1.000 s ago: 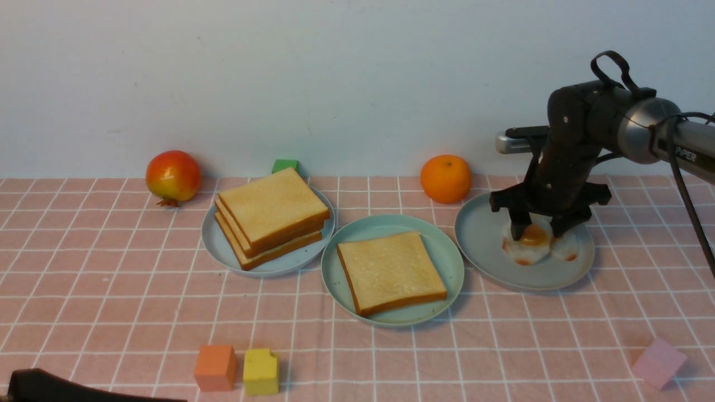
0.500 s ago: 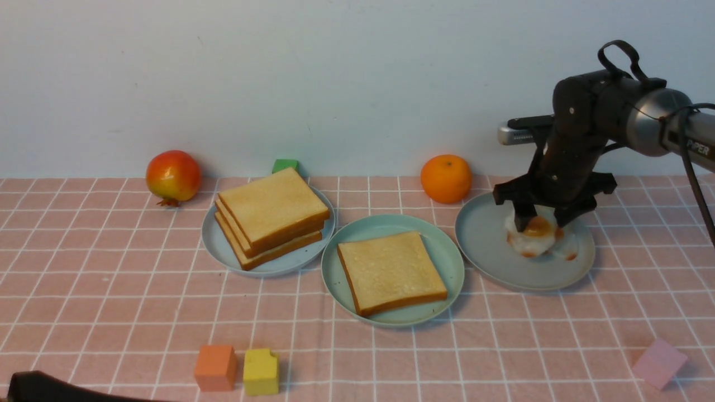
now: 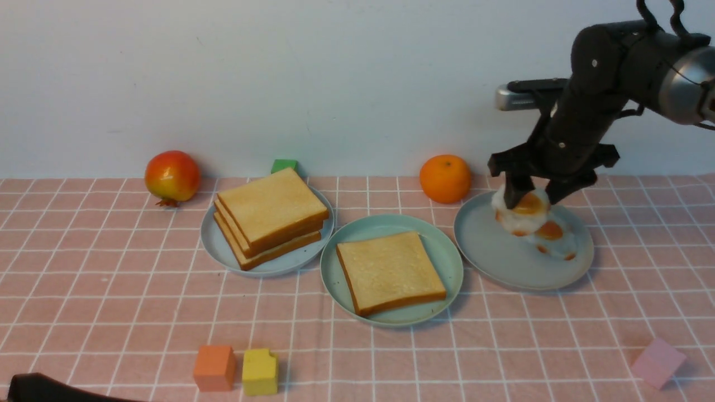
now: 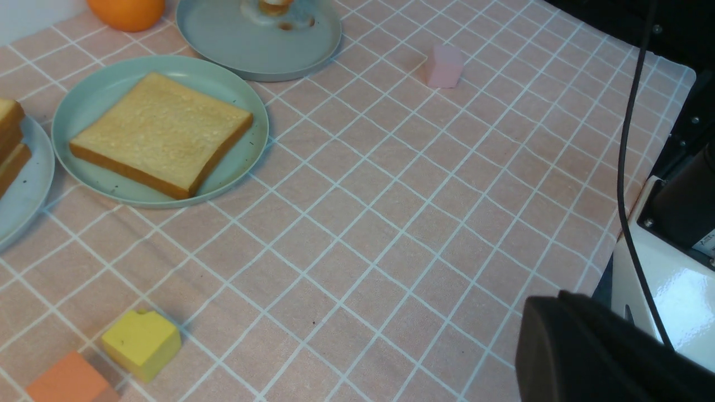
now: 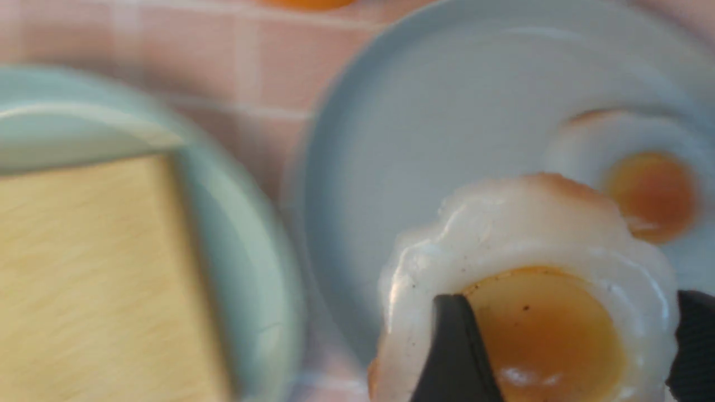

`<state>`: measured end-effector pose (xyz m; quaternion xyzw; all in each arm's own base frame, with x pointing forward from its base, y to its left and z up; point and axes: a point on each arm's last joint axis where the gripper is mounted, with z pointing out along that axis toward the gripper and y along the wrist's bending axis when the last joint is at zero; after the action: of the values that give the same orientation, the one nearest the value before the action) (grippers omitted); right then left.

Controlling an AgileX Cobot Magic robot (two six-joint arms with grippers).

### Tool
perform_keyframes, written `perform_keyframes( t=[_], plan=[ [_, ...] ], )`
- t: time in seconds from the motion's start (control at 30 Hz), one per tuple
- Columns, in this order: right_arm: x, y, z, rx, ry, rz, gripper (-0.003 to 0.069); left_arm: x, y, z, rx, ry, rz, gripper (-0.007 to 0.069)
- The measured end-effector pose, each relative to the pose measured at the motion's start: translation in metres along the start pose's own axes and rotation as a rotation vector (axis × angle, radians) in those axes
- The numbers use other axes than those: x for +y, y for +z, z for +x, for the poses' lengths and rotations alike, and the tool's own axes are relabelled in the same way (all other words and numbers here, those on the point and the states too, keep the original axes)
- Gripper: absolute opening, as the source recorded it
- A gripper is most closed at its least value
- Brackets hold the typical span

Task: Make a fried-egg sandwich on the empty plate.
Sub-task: Use the right arm to place the fried egg on the slice of bread in the middle

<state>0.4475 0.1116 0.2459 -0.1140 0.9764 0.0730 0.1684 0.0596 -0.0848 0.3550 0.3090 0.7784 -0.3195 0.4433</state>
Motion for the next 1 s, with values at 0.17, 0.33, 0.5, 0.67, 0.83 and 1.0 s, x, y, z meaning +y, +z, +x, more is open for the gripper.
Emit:
perform_keyframes(
  t=[0.17, 0.33, 0.5, 0.67, 0.83, 1.0],
  plan=[
    [0.07, 0.005, 0.006, 0.013, -0.119, -0.151, 0.0475, 0.001, 0.0, 0.0, 0.001, 0.009, -0.008, 0.0012],
    [0.107, 0.022, 0.014, 0.033, -0.182, -0.187, 0.0475, 0.001, 0.0, 0.0, 0.001, 0.015, -0.011, 0.0012],
    [0.112, 0.053, 0.015, 0.04, -0.17, -0.186, 0.0475, 0.001, 0.0, 0.0, 0.0, 0.017, -0.012, 0.0012],
    [0.111, 0.063, 0.013, 0.021, -0.14, -0.19, 0.0475, 0.001, 0.0, 0.0, 0.0, 0.017, -0.012, 0.0012],
    [0.111, 0.063, 0.013, 0.02, -0.137, -0.192, 0.0475, 0.001, 0.0, 0.0, -0.002, 0.017, -0.012, 0.0012],
    [0.111, 0.065, 0.013, 0.021, -0.137, -0.191, 0.0475, 0.001, 0.0, 0.0, -0.004, 0.017, -0.012, 0.0012]
  ],
)
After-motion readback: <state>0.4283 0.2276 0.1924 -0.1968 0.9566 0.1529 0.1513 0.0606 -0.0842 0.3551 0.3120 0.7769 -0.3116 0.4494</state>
